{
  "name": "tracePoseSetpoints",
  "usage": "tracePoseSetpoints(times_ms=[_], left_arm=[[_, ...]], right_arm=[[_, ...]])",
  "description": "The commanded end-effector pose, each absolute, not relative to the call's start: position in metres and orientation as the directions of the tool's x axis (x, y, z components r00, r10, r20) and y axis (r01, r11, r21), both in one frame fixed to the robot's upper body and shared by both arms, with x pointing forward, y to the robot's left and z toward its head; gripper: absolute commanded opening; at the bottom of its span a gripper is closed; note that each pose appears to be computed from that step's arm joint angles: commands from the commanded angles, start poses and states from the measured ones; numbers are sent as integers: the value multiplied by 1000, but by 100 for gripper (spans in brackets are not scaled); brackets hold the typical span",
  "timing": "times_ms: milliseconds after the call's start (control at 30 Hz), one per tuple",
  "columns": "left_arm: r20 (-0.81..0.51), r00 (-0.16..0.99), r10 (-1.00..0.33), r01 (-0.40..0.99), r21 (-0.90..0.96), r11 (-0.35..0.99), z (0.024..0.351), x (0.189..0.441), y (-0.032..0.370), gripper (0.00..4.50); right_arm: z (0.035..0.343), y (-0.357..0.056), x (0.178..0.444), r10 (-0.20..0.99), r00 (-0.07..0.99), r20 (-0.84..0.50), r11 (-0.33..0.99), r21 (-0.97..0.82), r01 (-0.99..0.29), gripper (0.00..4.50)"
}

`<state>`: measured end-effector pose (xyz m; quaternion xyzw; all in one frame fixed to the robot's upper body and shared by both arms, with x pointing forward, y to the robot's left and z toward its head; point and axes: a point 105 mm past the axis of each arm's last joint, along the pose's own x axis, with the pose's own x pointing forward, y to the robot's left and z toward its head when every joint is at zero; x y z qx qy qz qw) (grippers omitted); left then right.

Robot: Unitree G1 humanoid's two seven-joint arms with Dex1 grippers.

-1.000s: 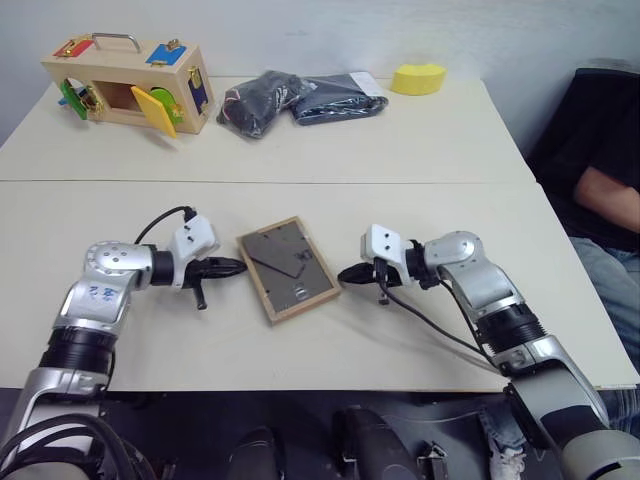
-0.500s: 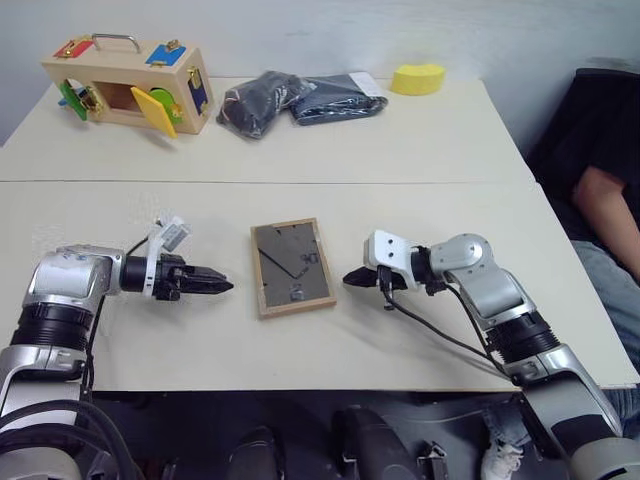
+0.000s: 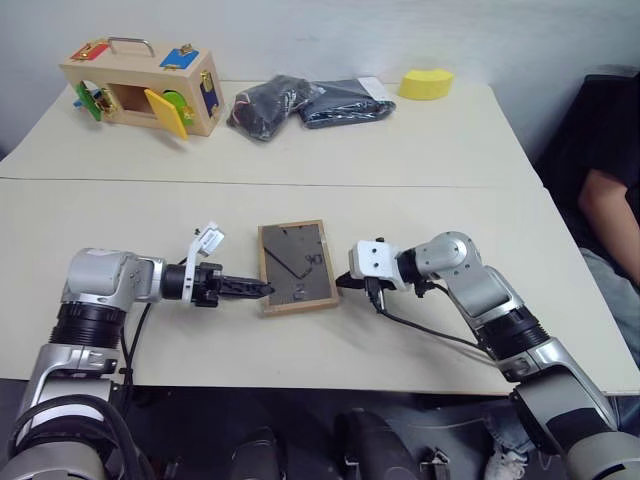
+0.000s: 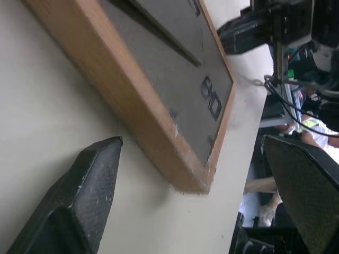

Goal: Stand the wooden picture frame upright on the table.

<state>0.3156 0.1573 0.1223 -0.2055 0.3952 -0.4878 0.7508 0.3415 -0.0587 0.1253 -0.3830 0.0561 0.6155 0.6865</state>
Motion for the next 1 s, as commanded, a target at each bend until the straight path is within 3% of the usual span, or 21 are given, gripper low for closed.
tracePoseSetpoints(times_ms=[33,167,200,300,433,567,733,900,1000], left_arm=[[-419,172,-892,505,-739,445,101,312,140,448],[-367,199,-909,506,-755,416,115,318,136,448],[-359,215,-908,507,-754,418,118,320,138,430],[-336,239,-911,515,-751,413,127,325,144,358],[-301,241,-923,540,-748,385,136,325,146,221],[-246,236,-940,564,-753,338,148,324,143,126],[-217,227,-949,607,-731,313,160,318,143,126],[-197,207,-958,656,-699,285,169,313,139,126],[-167,175,-970,685,-688,242,178,307,133,126]], right_arm=[[132,-45,335,824,207,-527,-92,-485,-870,0],[130,-44,335,823,206,-530,-93,-482,-871,0],[129,-44,335,822,207,-531,-92,-481,-872,0],[128,-47,334,821,212,-530,-84,-479,-874,0],[133,-50,332,837,222,-500,-44,-466,-884,0],[153,-64,326,869,225,-441,39,-392,-919,94],[195,-94,316,909,226,-351,141,-251,-958,275],[213,-83,314,939,213,-270,180,-145,-973,448],[213,-70,320,943,223,-245,196,-130,-972,450]])
